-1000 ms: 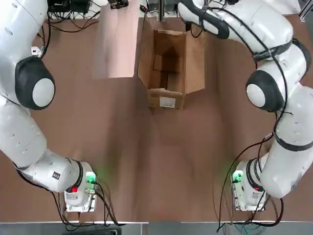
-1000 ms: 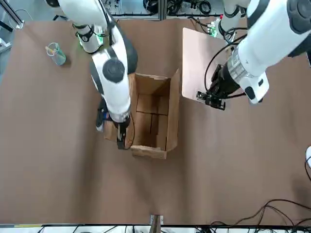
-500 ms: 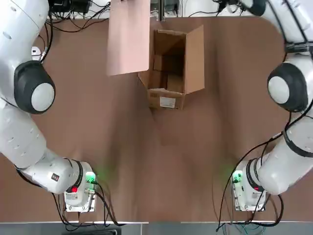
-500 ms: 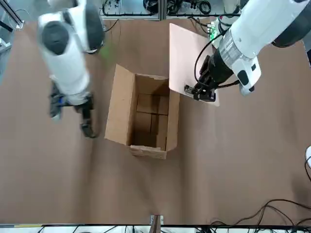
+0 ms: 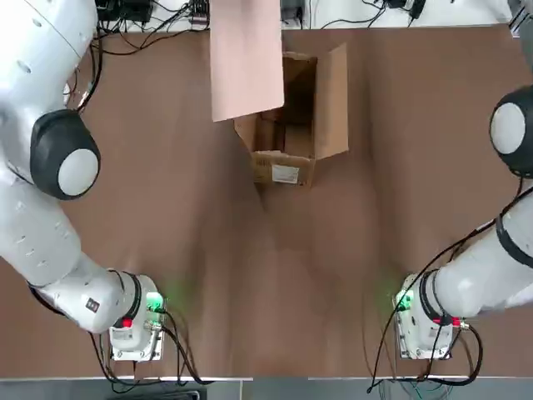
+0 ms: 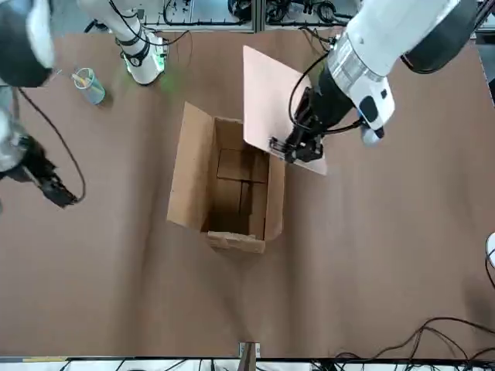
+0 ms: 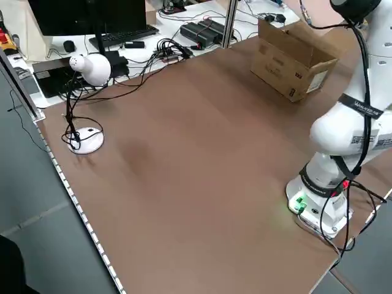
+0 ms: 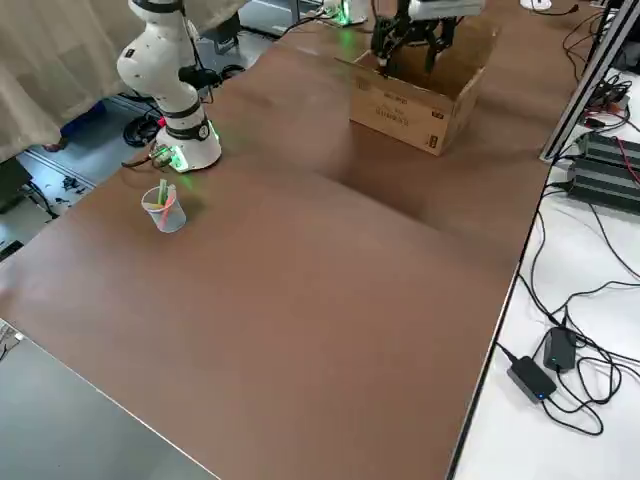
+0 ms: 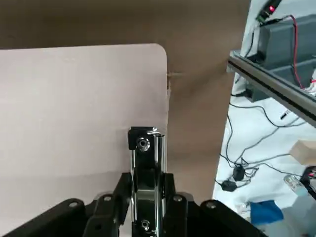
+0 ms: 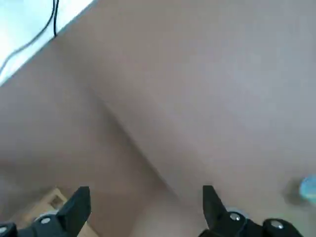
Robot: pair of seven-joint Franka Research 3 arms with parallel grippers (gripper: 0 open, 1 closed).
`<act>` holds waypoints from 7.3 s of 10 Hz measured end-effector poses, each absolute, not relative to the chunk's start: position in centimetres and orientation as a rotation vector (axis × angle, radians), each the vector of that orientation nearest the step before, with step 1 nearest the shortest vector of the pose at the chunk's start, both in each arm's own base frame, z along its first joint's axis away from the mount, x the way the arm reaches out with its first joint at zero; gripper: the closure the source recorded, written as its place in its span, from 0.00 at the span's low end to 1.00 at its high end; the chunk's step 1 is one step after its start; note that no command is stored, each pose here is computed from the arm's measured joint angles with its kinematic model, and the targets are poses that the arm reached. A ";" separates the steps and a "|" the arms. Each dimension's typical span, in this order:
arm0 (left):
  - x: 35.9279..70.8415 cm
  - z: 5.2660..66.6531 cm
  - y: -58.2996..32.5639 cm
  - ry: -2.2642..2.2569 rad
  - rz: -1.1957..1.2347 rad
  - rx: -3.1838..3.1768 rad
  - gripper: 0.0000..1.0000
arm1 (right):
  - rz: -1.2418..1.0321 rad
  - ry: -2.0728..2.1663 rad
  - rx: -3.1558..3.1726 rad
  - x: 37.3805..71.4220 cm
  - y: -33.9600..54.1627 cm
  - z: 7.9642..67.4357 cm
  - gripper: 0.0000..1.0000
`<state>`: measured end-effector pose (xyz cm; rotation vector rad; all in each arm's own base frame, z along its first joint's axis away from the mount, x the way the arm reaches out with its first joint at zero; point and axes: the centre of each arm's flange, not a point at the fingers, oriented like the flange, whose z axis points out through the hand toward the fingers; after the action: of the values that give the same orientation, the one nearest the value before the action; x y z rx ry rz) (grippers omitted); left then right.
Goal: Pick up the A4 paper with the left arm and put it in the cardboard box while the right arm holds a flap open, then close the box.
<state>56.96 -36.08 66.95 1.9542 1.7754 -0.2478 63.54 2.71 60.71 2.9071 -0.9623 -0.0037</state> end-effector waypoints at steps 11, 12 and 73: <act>59.7 61.3 -42.3 1.688 -0.187 1.823 0.68 | -0.199 -0.257 3.071 62.4 -3.9 59.5 0.00; 59.8 60.6 -42.7 1.683 -0.183 1.826 0.68 | -0.201 -0.256 3.071 62.4 -3.8 59.5 0.00; 63.8 41.9 -36.9 1.683 -0.472 2.371 0.95 | -0.932 -0.227 3.246 62.1 9.6 43.1 0.12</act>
<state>63.76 -36.94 41.93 2.3712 1.6825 -0.4715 62.15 9.65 43.11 3.2463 -0.2267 -0.9321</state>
